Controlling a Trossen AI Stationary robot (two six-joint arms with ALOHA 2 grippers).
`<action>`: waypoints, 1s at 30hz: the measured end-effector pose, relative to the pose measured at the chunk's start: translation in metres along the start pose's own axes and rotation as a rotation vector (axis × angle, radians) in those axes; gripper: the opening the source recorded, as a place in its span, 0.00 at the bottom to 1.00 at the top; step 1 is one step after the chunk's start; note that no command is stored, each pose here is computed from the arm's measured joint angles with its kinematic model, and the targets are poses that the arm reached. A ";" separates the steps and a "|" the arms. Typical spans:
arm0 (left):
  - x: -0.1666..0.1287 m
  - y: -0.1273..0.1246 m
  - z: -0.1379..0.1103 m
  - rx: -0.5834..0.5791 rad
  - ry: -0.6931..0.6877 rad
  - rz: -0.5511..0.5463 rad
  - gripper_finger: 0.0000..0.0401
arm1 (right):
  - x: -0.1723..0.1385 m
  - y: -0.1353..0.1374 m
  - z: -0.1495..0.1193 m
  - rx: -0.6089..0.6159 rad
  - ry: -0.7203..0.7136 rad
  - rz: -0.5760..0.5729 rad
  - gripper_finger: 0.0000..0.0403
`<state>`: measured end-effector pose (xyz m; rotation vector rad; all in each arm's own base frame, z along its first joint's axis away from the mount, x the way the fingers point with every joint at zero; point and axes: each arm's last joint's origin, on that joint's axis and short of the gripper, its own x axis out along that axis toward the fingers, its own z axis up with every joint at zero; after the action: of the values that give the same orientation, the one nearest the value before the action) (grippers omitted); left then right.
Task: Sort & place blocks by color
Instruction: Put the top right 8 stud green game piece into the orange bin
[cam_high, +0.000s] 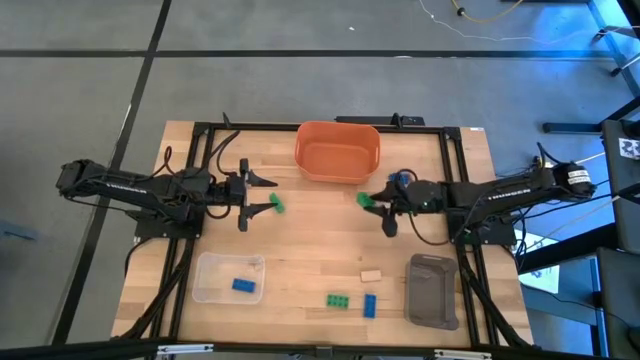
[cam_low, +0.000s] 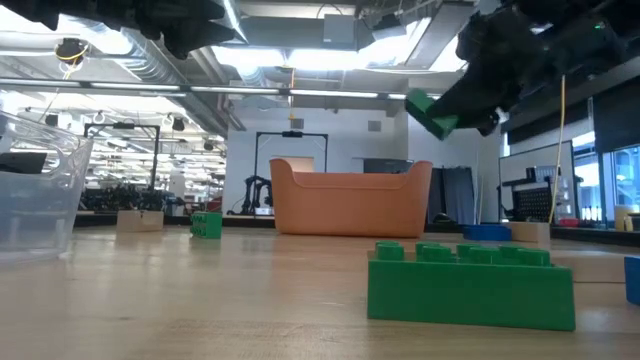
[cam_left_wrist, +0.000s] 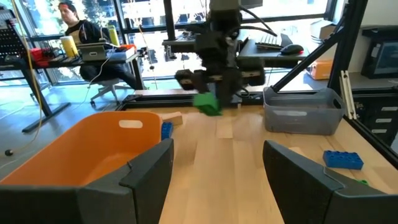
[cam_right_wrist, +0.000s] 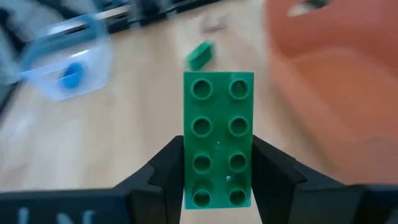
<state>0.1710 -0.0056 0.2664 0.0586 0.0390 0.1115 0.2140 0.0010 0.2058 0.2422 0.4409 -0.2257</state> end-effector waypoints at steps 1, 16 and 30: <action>0.000 0.000 0.000 0.000 0.000 0.000 0.60 | 0.002 -0.002 0.005 -0.008 -0.007 -0.017 0.35; 0.000 0.000 0.000 0.001 0.000 0.000 0.60 | 0.083 -0.078 0.085 -0.093 0.270 -0.461 0.35; 0.000 0.000 0.000 0.002 -0.001 0.000 0.60 | 0.114 -0.109 0.069 -0.013 0.366 -0.472 0.42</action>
<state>0.1710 -0.0055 0.2665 0.0604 0.0384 0.1119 0.3129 -0.1396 0.1955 0.1627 0.8620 -0.6460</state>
